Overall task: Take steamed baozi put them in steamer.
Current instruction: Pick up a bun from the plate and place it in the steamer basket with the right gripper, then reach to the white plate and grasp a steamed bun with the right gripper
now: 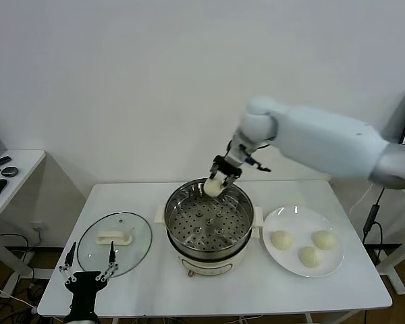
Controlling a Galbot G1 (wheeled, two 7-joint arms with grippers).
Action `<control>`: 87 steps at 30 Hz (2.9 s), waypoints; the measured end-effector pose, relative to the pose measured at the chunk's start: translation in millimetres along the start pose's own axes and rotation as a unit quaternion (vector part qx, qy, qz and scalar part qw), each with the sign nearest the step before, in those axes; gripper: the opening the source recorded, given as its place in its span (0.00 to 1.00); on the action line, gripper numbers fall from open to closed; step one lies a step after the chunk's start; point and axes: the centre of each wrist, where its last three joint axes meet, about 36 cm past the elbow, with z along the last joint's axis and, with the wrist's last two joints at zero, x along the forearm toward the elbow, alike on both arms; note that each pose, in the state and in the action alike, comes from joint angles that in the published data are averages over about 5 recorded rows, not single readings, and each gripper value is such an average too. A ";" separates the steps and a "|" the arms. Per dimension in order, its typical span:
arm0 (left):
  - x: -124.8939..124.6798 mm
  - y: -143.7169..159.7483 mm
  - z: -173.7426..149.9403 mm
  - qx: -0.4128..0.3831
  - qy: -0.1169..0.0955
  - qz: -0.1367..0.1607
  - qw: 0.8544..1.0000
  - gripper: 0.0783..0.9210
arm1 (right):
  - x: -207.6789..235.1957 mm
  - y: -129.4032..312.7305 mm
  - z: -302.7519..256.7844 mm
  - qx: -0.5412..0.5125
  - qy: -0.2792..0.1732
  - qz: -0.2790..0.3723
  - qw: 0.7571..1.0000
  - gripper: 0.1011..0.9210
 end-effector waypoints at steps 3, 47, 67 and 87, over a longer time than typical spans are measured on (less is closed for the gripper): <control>-0.2 0.2 -0.4 0.001 0.000 -0.003 1.000 0.88 | -14.8 -9.3 -1.3 0.034 0.001 -0.012 0.999 0.36; -12.4 1.5 -1.1 0.005 -0.008 0.008 1.000 0.88 | 71.6 100.2 2.3 -0.207 0.074 -0.033 0.975 0.88; -16.9 -0.4 2.0 -0.004 -0.011 0.013 1.000 0.88 | 38.3 272.5 -8.2 -0.464 0.095 -0.053 0.879 0.88; -14.2 6.5 -0.5 -0.017 -0.009 0.007 1.000 0.88 | -67.3 304.7 -3.1 -0.506 0.077 -0.054 0.857 0.88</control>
